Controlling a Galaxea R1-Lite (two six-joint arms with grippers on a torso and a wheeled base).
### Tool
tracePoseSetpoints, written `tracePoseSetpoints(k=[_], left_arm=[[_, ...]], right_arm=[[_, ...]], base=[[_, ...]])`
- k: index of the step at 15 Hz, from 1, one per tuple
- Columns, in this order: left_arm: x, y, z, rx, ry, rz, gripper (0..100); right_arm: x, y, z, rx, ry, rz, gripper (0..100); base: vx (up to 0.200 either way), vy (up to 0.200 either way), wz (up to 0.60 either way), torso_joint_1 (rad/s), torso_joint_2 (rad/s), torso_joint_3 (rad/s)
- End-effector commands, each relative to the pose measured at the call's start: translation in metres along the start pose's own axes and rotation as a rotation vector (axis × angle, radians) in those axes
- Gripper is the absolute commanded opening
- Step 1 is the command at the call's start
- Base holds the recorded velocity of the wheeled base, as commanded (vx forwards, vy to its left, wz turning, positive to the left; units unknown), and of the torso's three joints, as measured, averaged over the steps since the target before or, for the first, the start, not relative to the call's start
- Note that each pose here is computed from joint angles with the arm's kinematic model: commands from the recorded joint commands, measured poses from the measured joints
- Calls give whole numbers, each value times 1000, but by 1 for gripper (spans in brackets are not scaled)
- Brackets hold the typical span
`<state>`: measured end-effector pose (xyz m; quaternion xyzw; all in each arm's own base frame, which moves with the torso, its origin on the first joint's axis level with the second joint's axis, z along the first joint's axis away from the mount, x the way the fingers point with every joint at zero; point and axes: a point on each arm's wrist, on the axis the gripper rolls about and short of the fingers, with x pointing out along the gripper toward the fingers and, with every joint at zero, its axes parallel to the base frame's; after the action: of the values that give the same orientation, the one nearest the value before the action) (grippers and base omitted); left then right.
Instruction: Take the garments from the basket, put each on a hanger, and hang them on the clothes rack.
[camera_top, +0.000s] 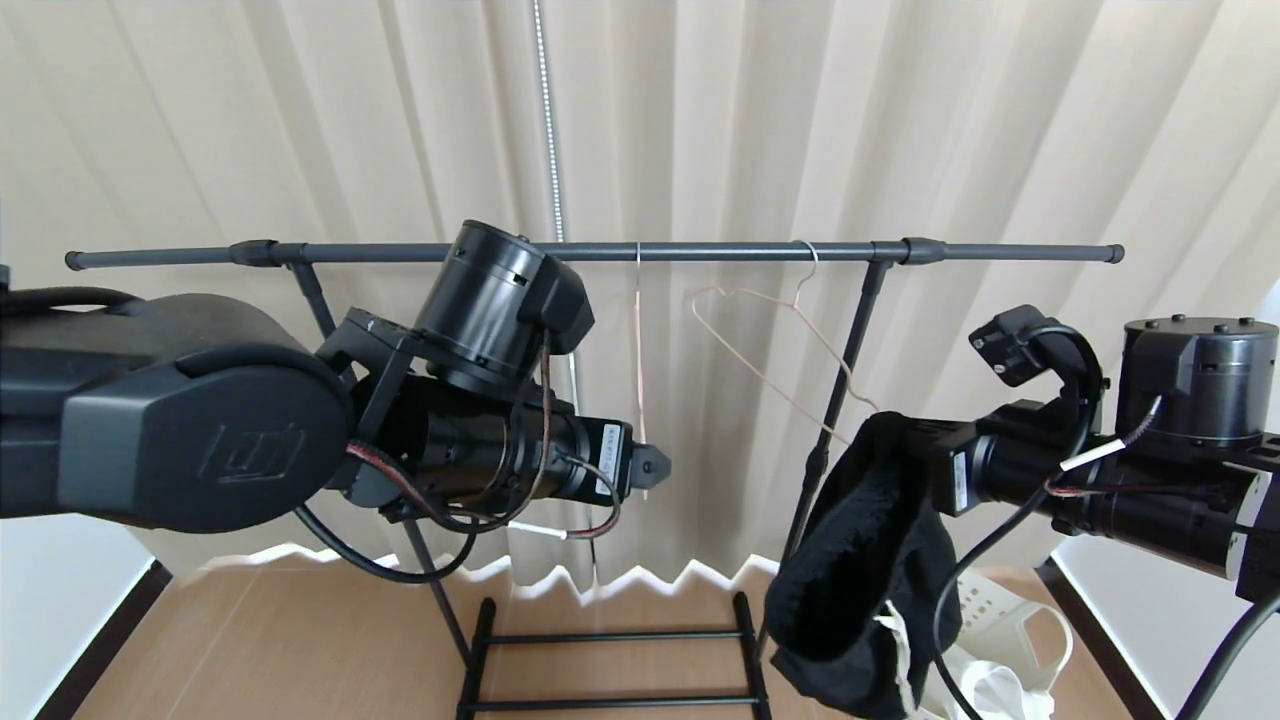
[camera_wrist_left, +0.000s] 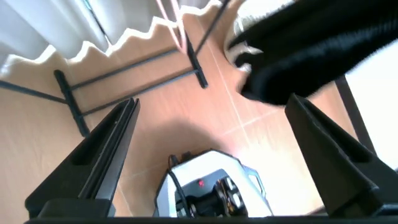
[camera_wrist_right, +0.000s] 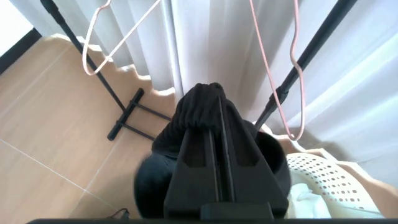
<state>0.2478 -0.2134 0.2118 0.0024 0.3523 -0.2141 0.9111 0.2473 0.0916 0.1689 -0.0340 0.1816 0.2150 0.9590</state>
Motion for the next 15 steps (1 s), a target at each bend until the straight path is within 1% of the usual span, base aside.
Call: tracePoseSetpoints(k=[1, 2, 4, 6, 8, 9, 11, 13, 15], left_arm=[[37, 0, 14, -16, -22, 117, 100], [57, -3, 19, -17, -35, 173, 100], [84, -8, 26, -18, -51, 212, 100], [109, -11, 34, -45, -77, 234, 100], [131, -8, 40, -69, -103, 276, 100], [144, -6, 44, -96, -128, 304, 100], [162, -4, 48, -144, -165, 357, 100], [167, -2, 51, -174, -188, 379, 100], [170, 1, 51, -178, -189, 386, 100]], right_arm=[[-1, 7, -1, -13, 0, 14, 0], [-2, 12, -3, -19, 7, 19, 0], [-2, 18, -5, -28, 15, 28, 0], [-2, 25, -9, -59, 28, 37, 0], [-2, 25, -13, -92, 39, 40, 0], [-2, 29, -15, -104, 43, 52, 0], [-2, 30, -16, -108, 44, 56, 0], [-2, 31, -16, -110, 47, 61, 0], [-1, 32, -17, -111, 50, 62, 0]], base=[[0, 0, 0, 0, 0, 0], [0, 0, 0, 0, 0, 0], [0, 0, 0, 0, 0, 0], [0, 0, 0, 0, 0, 0], [0, 0, 0, 0, 0, 0], [0, 0, 0, 0, 0, 0], [0, 0, 0, 0, 0, 0], [0, 0, 0, 0, 0, 0], [0, 0, 0, 0, 0, 0]])
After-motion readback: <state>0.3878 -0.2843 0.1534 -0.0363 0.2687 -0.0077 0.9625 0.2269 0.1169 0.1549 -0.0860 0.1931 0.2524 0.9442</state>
